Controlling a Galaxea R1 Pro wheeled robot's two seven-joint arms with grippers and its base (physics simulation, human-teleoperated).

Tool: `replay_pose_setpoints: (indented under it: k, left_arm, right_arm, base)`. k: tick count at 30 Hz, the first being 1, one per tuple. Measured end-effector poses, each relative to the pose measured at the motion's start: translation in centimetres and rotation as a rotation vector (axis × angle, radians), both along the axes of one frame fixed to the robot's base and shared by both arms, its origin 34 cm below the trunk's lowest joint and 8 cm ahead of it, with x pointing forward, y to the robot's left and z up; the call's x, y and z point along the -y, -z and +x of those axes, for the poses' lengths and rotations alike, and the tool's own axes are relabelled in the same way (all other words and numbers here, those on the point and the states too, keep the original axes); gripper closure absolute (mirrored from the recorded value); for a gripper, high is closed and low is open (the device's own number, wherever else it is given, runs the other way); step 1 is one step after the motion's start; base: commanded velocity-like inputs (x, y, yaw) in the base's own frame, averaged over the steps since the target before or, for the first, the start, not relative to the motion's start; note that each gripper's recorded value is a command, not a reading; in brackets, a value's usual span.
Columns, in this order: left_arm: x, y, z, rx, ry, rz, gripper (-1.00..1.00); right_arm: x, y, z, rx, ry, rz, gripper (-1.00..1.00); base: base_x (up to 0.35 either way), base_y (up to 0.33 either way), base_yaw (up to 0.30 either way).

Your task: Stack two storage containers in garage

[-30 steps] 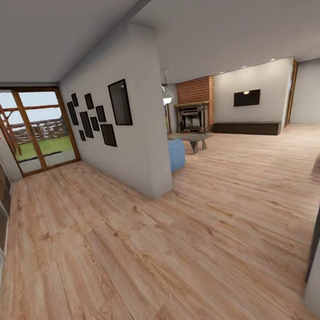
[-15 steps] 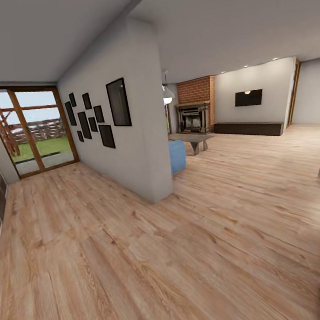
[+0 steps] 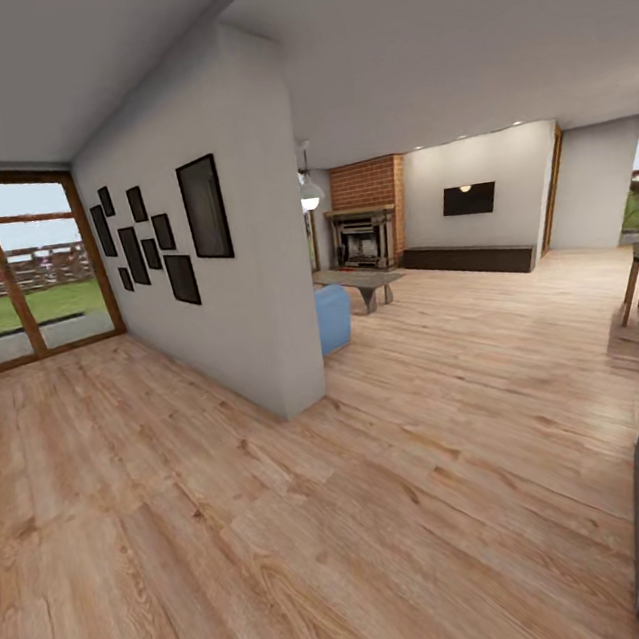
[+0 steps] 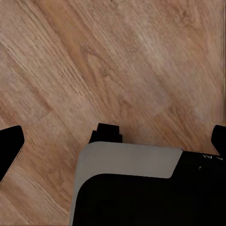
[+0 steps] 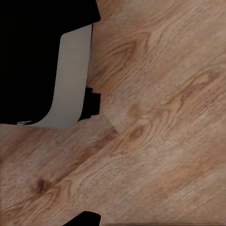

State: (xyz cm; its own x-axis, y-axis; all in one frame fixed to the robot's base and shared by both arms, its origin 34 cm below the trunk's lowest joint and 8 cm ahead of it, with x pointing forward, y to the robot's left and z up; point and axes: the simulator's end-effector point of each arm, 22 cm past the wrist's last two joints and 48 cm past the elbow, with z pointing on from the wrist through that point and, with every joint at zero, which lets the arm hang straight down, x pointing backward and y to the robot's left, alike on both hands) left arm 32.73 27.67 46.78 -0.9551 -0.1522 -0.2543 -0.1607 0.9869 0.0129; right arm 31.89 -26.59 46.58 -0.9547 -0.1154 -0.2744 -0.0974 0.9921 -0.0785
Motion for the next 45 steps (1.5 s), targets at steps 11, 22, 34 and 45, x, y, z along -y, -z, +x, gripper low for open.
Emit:
replay_pose_setpoints:
  k: [11,22,34,45]
  left_arm:
    - [0.0,0.0,0.01,0.0,-0.001,0.0,-1.0]
    - [0.0,0.0,0.01,0.0,0.0,0.0,-1.0]
    - [0.0,0.0,0.0,0.0,0.0,0.0,-1.0]
    - [-0.01,0.0,0.0,0.0,0.0,0.0,-1.0]
  right_arm:
    - [0.0,0.0,0.0,0.0,-0.001,0.0,-1.0]
    - [0.0,0.0,0.0,0.0,-0.001,0.0,-1.0]
    - [0.0,0.0,0.0,0.0,-0.001,0.0,-1.0]
    - [-0.01,0.0,0.0,0.0,-0.001,0.0,-1.0]
  base:
    - [0.321,0.0,-0.245]
    - [0.321,0.0,-0.245]
    - [0.321,0.0,-0.245]
    - [0.321,0.0,-0.116]
